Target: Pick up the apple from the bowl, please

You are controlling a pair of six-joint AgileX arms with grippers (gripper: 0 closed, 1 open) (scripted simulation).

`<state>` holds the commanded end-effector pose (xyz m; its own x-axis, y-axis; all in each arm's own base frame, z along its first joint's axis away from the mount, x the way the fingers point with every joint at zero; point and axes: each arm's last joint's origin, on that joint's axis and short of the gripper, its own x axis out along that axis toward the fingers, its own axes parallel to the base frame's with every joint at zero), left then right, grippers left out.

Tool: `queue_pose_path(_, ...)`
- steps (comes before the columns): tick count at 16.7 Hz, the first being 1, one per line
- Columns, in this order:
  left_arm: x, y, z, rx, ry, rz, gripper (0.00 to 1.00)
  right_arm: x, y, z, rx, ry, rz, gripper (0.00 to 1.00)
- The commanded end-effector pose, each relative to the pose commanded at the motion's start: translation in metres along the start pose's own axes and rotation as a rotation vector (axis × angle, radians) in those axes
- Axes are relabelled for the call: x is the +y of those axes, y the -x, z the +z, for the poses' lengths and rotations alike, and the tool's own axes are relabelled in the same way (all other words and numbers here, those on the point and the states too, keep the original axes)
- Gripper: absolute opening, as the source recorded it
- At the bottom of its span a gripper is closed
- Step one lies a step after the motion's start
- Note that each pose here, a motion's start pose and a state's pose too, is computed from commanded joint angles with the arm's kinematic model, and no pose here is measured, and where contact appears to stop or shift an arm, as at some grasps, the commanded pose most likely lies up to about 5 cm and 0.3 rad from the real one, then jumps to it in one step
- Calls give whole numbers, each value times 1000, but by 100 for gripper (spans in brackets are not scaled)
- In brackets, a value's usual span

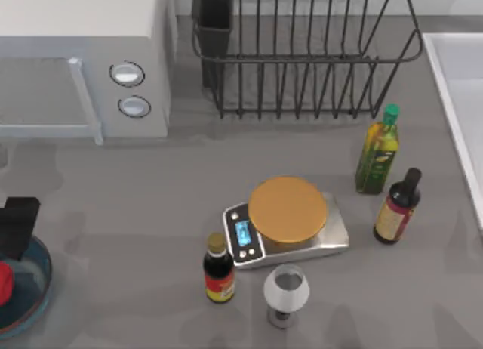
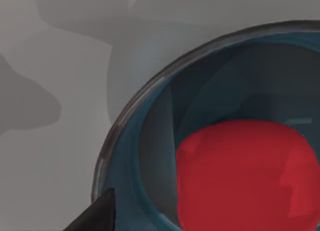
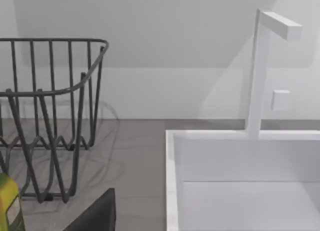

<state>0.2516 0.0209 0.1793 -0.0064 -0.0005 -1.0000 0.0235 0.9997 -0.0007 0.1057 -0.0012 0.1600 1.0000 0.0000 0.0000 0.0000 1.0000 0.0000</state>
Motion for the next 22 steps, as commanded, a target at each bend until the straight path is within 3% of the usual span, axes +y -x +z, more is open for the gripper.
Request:
queue_pose_path(7,1,-74,1,-17,3,2,100,0,0,0,0,0,0,100)
queue_pose_path(13,1,-83,-2,-6,4,1,100,0,0,0,0,0,0,100)
queue_pose_path(22,1,-83,-2,-6,4,1,32,0,0,0,0,0,0,100)
